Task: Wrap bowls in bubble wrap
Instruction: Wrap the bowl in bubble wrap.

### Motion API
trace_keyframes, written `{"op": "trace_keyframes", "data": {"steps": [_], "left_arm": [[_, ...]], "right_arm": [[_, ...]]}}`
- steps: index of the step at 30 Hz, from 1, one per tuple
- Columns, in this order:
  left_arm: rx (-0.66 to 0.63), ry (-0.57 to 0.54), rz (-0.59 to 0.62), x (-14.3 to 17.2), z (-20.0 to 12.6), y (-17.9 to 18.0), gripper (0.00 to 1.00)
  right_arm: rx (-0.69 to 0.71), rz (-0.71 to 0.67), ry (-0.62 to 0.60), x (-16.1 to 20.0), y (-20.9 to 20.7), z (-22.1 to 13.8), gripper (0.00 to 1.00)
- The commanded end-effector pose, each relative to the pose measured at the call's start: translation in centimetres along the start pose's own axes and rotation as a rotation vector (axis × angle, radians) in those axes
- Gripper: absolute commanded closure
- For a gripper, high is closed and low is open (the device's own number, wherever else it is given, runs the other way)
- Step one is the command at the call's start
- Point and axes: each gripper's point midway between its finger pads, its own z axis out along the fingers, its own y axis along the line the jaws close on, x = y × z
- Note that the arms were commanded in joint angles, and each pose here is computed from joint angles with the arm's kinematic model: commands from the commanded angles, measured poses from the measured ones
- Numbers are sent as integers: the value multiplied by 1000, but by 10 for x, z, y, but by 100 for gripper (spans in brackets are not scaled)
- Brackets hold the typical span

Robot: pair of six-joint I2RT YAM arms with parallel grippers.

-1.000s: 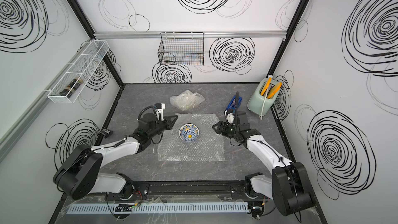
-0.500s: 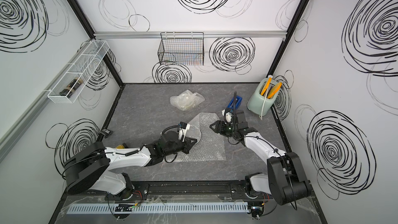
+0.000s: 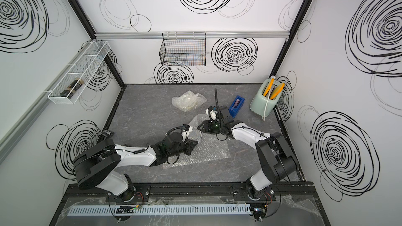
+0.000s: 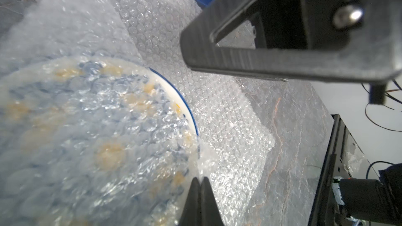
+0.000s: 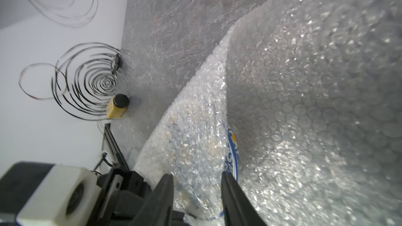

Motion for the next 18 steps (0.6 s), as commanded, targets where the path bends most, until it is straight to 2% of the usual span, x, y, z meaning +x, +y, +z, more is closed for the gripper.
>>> {"op": "trace_keyframes", "data": {"steps": [1, 7, 9, 13, 18], "left_arm": [[17, -32, 12, -12, 4, -4, 100], [23, -26, 15, -15, 5, -7, 100], [24, -27, 17, -16, 2, -8, 94], [27, -26, 24, -21, -8, -12, 70], [-45, -52, 13, -34, -37, -7, 23]], "right_arm": [[-49, -37, 30, 1, 17, 11, 69], [-31, -42, 156, 26, 14, 46, 76], [7, -49, 173, 29, 8, 54, 76], [67, -34, 193, 30, -9, 66, 77], [85, -43, 197, 28, -14, 72, 77]]}}
